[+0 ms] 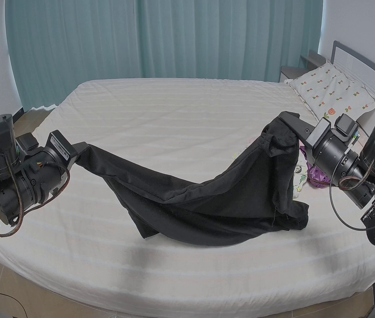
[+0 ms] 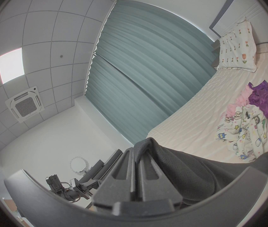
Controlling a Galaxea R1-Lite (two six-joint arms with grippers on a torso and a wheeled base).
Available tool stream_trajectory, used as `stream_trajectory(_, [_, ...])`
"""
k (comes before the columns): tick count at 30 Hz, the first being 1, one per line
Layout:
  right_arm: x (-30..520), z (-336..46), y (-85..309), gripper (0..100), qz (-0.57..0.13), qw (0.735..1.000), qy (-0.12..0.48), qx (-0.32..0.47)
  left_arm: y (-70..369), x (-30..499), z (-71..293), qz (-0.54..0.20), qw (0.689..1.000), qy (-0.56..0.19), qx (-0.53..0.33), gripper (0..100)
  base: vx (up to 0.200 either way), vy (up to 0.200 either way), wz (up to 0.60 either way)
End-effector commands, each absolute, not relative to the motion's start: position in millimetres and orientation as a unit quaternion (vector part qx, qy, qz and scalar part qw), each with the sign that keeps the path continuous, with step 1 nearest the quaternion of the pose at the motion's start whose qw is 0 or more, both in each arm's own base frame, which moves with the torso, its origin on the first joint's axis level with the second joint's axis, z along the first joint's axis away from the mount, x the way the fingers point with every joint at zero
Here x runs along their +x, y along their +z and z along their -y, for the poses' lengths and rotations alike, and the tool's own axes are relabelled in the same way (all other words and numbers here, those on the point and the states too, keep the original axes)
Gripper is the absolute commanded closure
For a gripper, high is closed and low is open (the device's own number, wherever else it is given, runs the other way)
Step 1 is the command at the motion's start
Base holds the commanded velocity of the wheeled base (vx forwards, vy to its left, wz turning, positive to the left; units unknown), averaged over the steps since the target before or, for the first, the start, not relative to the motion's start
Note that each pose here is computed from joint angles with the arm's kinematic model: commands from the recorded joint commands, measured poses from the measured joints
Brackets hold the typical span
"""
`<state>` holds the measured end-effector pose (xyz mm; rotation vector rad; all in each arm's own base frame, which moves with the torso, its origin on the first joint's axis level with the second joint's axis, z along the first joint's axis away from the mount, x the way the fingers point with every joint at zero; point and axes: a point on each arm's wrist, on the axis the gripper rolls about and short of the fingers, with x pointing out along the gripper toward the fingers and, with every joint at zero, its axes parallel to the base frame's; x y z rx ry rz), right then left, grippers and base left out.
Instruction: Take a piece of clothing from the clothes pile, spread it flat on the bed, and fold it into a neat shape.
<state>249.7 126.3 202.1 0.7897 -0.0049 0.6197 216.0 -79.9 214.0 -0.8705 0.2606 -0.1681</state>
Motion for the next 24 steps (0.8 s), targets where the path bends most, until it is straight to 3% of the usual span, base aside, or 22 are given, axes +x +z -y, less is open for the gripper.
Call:
stream_trajectory(1, [252.5,-131.1,197.4,100,-0.006,0.878,0.299,0.375,212.9,217.3,79.0,-0.126,0.895,-0.078,-0.42,100,0.0,0.2,0.0])
stream_trajectory(16, [254.0,-133.3,184.8,100,-0.018,0.879,0.296,0.374,193.7,219.1,89.8,-0.169,0.893,-0.08,-0.409,100,0.0,0.2,0.0])
stream_trajectory(24, [250.3,-112.6,165.2,100,-0.052,0.887,0.265,0.374,182.2,201.7,109.2,-0.223,0.888,-0.11,-0.387,100,0.0,0.2,0.0])
